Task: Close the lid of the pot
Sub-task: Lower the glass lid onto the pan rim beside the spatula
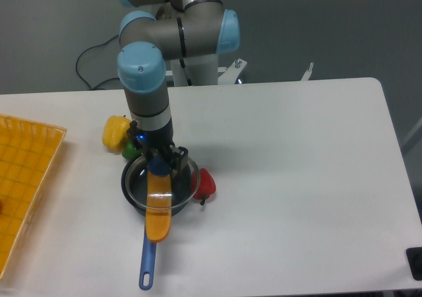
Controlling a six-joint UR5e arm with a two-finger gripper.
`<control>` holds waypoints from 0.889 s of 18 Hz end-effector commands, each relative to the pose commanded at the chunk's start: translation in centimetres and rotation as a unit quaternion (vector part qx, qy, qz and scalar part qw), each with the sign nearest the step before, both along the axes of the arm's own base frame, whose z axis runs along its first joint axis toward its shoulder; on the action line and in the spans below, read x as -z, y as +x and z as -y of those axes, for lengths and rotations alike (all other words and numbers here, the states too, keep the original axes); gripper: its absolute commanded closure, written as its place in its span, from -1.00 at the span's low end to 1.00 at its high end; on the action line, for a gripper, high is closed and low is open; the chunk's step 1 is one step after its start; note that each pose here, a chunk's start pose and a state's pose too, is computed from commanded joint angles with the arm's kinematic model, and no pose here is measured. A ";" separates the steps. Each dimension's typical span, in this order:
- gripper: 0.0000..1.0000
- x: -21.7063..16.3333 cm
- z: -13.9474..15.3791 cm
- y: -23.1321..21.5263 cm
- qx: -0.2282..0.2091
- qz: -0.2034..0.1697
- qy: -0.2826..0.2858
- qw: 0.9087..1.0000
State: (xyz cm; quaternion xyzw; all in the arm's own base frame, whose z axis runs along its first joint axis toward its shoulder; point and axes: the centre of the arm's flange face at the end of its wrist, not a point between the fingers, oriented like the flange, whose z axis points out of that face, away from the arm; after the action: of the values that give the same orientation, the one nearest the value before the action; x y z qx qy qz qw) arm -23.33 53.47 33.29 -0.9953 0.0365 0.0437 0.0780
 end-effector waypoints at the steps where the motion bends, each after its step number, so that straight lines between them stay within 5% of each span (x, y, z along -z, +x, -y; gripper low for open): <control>1: -0.26 0.1 0.0 0.0 0.000 0.000 -0.001 1.000; 16: -0.26 0.7 -0.3 1.4 0.000 -0.004 -0.010 1.000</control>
State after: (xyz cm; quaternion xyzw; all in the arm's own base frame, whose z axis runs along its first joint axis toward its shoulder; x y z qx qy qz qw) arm -21.91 53.79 32.59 -0.9959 0.0370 0.0475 0.0679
